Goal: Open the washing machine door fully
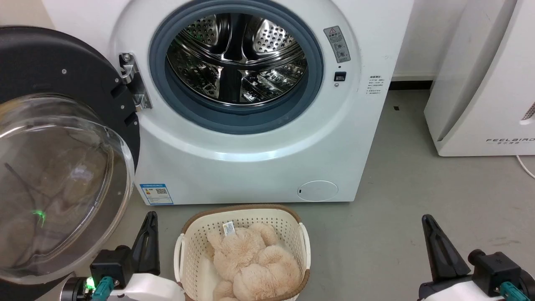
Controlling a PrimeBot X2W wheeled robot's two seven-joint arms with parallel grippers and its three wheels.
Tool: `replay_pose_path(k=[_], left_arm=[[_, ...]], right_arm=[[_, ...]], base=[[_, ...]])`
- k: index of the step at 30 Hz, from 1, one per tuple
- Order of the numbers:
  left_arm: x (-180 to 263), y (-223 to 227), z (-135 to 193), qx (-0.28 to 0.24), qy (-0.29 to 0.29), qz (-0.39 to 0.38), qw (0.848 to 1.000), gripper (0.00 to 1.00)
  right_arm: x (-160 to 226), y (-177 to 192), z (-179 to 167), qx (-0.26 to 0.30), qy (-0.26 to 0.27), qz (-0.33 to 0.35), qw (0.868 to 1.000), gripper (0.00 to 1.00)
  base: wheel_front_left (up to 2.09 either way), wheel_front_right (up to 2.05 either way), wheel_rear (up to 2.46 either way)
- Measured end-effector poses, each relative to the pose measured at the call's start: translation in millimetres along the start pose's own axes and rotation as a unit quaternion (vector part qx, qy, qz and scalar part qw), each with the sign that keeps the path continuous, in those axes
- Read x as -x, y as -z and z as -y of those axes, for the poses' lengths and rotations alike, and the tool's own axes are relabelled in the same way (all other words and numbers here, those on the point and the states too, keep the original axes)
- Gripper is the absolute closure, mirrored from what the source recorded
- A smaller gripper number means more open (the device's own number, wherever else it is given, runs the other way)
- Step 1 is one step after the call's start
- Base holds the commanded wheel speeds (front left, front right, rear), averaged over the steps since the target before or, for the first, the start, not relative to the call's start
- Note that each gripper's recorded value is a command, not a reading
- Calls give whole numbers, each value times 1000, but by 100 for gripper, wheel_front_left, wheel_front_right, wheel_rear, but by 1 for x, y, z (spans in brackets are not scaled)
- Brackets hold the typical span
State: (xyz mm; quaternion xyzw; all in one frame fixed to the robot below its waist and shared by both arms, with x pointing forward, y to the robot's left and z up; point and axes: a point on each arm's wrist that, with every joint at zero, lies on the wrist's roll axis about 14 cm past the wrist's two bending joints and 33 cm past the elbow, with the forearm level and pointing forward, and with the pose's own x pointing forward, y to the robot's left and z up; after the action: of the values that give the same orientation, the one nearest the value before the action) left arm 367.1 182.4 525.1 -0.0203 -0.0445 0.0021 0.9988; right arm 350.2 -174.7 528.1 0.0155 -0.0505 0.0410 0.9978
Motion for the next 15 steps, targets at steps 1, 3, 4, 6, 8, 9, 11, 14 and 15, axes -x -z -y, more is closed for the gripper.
replay_pose_path(k=[1,3,4,6,8,9,11,14,15], left_arm=[[0,0,0,0,0,-1,1000,100],[0,0,1,-1,1,-2,1000,100],[0,1,1,-1,1,-3,1000,100],[0,1,1,-3,2,-5,1000,100],[0,1,1,-4,2,-6,1000,100],[0,1,2,-4,3,-7,1000,100],[0,1,2,-5,3,-8,1000,100],[0,2,2,-8,4,-10,1000,100],[0,2,2,-8,4,-11,1000,100]], right_arm=[[0,0,0,1,0,-2,1000,100],[0,1,0,1,-1,-4,1000,100],[0,1,0,1,-1,-5,1000,100],[-1,2,-1,1,-1,-6,1000,100],[-1,2,-1,2,-2,-8,1000,100],[-1,2,-1,3,-2,-9,1000,100],[-1,3,-1,5,-3,-11,1000,100],[-2,4,-2,5,-3,-15,1000,100],[-2,4,-2,5,-4,-15,1000,100]], base=[[0,0,0],[0,0,0],[0,0,0],[0,0,0],[0,0,0],[0,0,0],[0,0,0],[0,0,0],[0,0,0]])
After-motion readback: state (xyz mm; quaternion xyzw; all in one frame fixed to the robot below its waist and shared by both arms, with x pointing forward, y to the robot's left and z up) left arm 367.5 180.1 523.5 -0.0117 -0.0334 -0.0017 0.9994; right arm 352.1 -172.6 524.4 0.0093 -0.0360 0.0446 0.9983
